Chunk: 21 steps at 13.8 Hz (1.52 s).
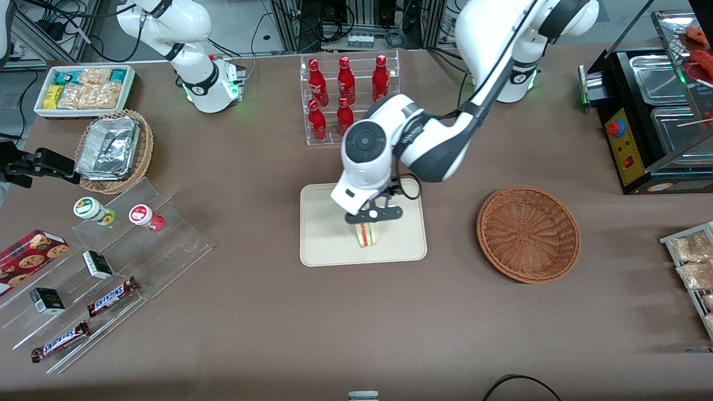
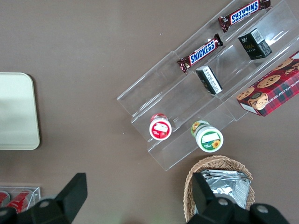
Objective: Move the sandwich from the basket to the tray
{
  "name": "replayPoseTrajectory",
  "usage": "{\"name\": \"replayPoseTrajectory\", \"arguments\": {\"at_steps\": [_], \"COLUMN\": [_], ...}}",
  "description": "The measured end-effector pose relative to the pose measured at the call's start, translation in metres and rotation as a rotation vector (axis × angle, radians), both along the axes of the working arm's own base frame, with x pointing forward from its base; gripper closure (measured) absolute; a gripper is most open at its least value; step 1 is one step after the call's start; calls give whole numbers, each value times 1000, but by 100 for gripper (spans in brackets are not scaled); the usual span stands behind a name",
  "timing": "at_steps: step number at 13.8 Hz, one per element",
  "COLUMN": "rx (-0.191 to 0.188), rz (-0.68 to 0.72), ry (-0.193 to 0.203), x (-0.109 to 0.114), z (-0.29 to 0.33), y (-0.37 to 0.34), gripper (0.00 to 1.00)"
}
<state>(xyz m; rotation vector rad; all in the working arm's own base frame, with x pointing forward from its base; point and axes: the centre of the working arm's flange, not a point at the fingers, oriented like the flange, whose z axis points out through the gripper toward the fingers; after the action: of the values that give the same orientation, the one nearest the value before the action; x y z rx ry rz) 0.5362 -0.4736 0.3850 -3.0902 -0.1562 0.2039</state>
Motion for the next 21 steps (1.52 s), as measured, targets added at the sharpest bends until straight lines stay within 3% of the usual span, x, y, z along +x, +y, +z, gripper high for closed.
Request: {"name": "replayPoseTrajectory", "arguments": {"at_steps": [4, 9, 13, 15, 21], "rx": [5, -10, -41, -42, -36], "rz": [5, -100, -131, -127, -124], "ry": [13, 32, 43, 41, 85], "x": [38, 55, 56, 53, 31], "z": [23, 46, 68, 77, 124], "y": [70, 170, 253, 285, 364], "gripper": [0, 0, 0, 0, 0]}}
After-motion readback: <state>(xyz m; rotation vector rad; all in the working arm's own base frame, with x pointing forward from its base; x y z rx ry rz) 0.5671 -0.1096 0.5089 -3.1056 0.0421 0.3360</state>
